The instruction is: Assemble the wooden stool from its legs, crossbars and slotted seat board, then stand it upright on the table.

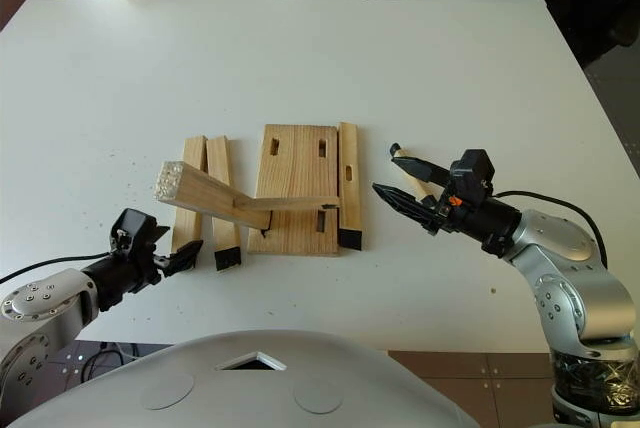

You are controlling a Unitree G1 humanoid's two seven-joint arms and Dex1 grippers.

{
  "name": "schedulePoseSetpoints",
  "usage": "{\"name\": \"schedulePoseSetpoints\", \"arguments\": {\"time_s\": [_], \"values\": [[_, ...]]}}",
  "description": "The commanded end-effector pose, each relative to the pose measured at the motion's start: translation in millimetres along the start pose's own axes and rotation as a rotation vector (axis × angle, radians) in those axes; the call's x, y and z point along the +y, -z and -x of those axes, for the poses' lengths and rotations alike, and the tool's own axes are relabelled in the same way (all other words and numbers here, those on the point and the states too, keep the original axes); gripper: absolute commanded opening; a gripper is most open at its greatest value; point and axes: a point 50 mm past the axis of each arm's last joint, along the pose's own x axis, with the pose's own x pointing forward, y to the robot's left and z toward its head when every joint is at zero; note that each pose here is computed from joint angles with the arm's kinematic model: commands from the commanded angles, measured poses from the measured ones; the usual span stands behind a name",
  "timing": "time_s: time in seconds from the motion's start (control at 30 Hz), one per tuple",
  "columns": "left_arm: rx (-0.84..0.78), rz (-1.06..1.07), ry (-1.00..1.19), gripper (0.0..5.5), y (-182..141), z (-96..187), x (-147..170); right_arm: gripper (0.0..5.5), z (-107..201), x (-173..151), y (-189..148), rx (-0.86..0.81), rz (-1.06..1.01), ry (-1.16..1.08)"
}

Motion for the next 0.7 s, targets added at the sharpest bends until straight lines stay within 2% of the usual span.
{"name": "schedulePoseSetpoints", "arguments": {"time_s": [0.03, 0.23, 0.4, 0.57, 0.63, 0.7], "values": [[0.041, 0.011, -0.042, 3.72, 9, -5, 10, 3.0, -2, 2, -1, -0.002, 0.015, 0.003], [0.074, 0.072, -0.069, 3.72, 26, -20, 26, 3.0, -6, 2, 1, 0.0, 0.019, -0.003], [0.075, 0.124, -0.085, 2.97, 39, -28, 36, 3.0, -6, 0, -1, 0.002, 0.029, -0.009], [0.072, 0.082, -0.089, 2.33, 44, -31, 48, 3.0, -5, -5, -4, 0.005, 0.043, -0.006], [0.034, 0.071, -0.103, 2.06, 39, -33, 55, 3.0, -5, -6, -5, 0.004, 0.048, -0.006], [-0.085, 0.065, -0.113, 2.03, 19, -35, 64, 3.0, -5, -8, -6, 0.002, 0.053, -0.002]]}}
